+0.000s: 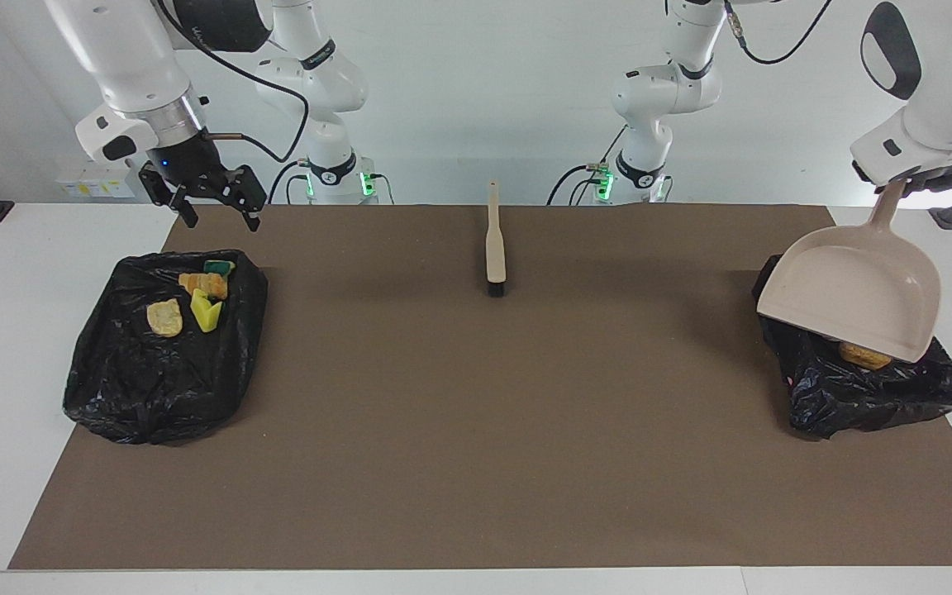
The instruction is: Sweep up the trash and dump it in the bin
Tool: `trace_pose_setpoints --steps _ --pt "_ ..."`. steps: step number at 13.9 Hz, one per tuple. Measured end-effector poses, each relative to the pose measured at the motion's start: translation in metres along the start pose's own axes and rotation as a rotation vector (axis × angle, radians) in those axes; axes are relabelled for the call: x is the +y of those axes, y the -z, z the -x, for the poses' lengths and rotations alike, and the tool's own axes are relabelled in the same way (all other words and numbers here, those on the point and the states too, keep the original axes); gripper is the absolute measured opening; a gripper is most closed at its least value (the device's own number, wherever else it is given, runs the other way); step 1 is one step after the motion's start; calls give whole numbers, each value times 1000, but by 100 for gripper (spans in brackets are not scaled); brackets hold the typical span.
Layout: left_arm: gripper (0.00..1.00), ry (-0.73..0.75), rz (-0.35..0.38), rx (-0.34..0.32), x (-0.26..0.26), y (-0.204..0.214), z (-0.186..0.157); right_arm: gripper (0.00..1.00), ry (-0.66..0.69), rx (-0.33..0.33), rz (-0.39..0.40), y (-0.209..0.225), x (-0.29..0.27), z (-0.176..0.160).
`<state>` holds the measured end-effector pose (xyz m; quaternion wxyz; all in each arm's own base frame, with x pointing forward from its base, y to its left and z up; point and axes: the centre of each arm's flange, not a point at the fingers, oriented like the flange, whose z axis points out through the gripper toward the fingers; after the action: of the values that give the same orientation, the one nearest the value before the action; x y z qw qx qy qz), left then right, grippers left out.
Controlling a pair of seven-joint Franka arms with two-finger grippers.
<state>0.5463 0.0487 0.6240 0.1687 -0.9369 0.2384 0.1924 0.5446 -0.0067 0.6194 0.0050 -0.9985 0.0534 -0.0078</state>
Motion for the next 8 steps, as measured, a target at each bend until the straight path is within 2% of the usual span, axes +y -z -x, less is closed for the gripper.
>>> trace_pose_setpoints --steps 3,5,8 --pt "32 120 71 64 75 23 -38 100 0 0 0 0 0 0" --pt "32 118 115 66 122 26 -66 100 0 0 0 0 0 0" --pt "32 73 196 42 166 15 -104 100 0 0 0 0 0 0"
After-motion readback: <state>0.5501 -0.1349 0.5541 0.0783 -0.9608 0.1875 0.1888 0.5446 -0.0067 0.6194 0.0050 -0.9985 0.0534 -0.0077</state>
